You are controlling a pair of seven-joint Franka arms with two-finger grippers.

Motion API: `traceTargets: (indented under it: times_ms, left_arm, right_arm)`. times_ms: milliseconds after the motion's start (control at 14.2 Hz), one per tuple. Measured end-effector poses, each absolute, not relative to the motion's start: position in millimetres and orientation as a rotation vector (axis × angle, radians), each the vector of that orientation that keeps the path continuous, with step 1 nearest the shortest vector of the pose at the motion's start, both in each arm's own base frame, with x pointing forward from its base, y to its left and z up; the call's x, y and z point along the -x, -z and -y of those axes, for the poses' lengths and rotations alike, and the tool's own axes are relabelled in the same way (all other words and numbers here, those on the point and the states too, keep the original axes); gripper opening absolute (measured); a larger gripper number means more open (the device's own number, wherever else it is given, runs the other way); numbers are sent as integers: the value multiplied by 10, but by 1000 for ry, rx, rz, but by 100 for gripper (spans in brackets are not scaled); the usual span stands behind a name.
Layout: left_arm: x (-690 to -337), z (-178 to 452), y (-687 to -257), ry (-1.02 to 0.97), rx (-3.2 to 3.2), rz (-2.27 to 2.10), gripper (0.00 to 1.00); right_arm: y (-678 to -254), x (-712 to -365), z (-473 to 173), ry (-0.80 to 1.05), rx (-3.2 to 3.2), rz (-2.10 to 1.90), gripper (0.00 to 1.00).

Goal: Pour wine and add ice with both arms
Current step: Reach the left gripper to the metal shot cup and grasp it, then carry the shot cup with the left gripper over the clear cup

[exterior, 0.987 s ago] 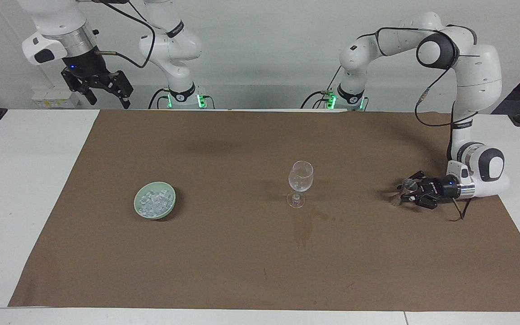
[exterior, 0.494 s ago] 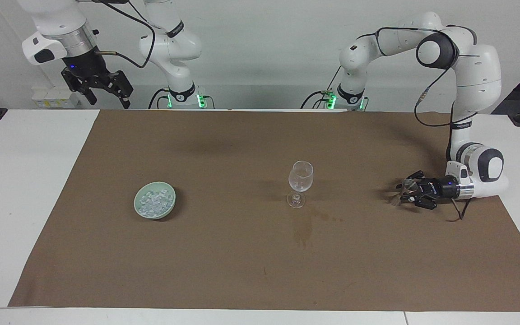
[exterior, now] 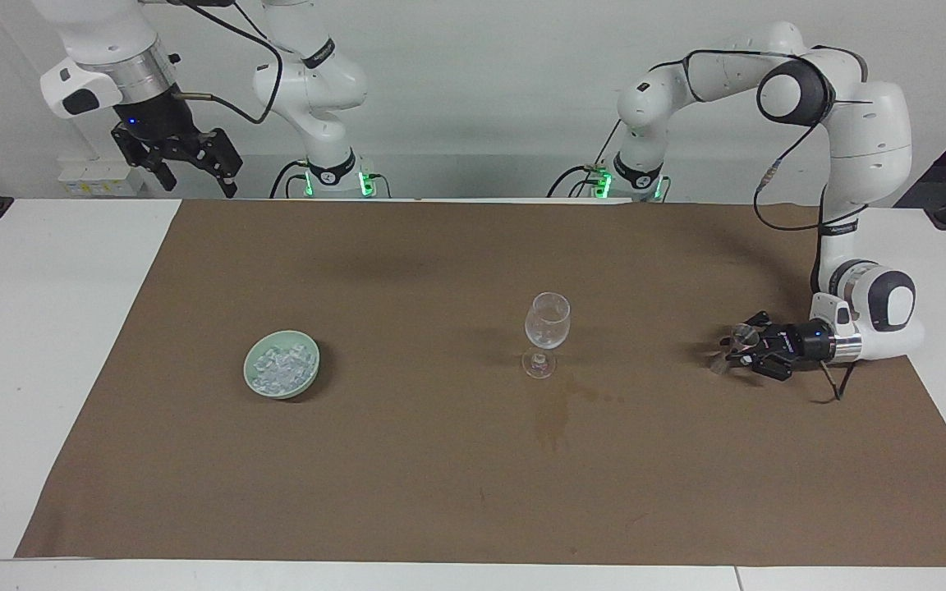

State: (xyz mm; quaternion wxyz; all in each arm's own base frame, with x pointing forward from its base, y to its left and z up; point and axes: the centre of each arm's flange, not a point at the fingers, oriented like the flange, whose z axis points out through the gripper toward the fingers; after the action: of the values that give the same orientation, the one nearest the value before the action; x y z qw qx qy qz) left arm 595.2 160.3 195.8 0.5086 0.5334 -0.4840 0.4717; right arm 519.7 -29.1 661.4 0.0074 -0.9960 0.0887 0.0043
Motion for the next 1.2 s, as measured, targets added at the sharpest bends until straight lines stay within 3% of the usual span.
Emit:
traceTargets:
  times_ms: [494,1199]
  left_arm:
    - [-6019,-1477,-2069,-1149,-1248,1181,25]
    - [-6300,-525,-3253,-1087,-1109,1409,25]
  right_arm:
    - [-6614,-5190,395,-13,3111,-308,100]
    - [-6614,-5186,443,-13,3109,-322,100]
